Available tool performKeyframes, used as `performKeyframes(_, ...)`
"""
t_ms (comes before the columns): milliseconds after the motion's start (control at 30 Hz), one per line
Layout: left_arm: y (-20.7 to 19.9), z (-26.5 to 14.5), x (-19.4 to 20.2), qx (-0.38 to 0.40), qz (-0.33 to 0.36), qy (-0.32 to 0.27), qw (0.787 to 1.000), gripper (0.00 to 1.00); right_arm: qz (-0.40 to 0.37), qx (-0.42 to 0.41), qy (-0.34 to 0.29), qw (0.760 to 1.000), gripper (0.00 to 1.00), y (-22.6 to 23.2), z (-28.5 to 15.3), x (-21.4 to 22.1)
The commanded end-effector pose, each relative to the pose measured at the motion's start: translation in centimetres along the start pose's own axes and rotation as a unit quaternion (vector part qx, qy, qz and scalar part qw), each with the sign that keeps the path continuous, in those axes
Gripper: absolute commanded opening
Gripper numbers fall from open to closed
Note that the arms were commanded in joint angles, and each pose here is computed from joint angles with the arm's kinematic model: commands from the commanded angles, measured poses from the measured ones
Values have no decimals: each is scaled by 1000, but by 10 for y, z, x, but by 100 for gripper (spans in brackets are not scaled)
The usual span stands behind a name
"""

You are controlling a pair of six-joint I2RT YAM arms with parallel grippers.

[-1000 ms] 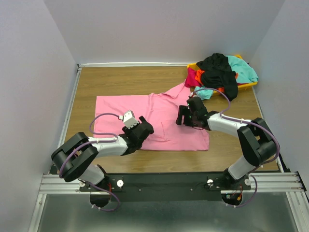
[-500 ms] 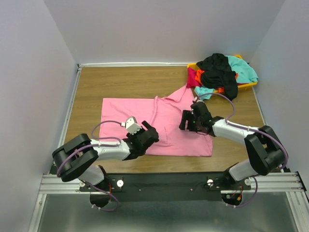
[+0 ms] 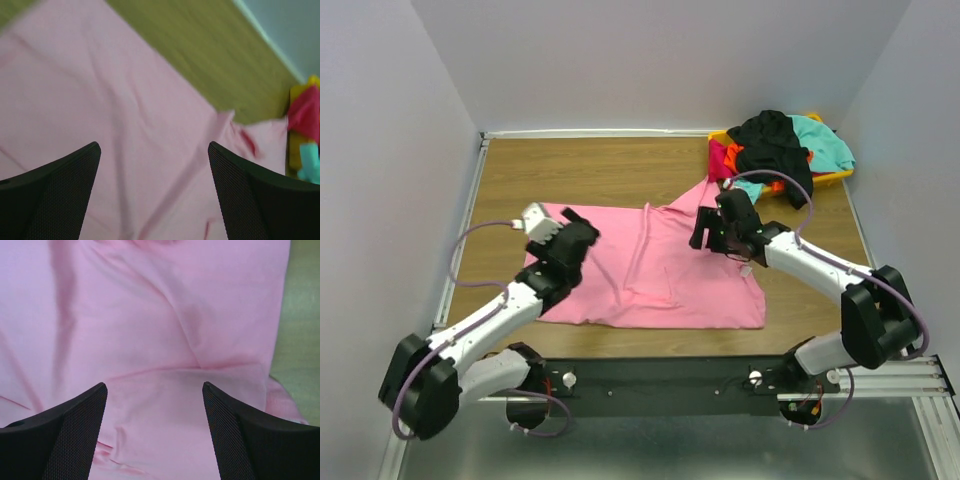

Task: Fold and stack the t-shirts
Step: Fold the tshirt

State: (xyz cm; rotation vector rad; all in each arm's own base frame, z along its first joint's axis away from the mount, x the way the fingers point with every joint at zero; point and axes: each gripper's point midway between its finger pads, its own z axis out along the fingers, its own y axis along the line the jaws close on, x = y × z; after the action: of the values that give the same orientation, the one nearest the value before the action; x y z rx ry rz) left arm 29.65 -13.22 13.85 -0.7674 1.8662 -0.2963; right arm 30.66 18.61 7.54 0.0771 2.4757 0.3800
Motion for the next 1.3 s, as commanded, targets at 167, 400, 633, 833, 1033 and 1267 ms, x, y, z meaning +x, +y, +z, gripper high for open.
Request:
performKeyframes(167, 20, 75, -126, -31, 135, -82, 987, 96, 0, 22, -87, 996, 83, 29, 16, -104)
performKeyframes(400, 24, 145, -132, -41, 166, -29, 985, 90, 22, 35, -73, 996, 80, -4, 69, -151)
performKeyframes(633, 47, 188, -121, -80, 189, 10, 979, 86, 43, 27, -53, 997, 79, -33, 107, -169)
performKeyframes(833, 68, 205, -112, -125, 208, 39, 969, 81, 41, 9, -42, 998, 79, -32, 114, -168)
performKeyframes(1033, 99, 217, -101, -169, 223, 67, 958, 69, 35, -14, -46, 998, 79, -23, 109, -174)
performKeyframes(1267, 118, 230, -87, -198, 250, 105, 942, 60, 30, -29, -59, 997, 80, -16, 93, -178)
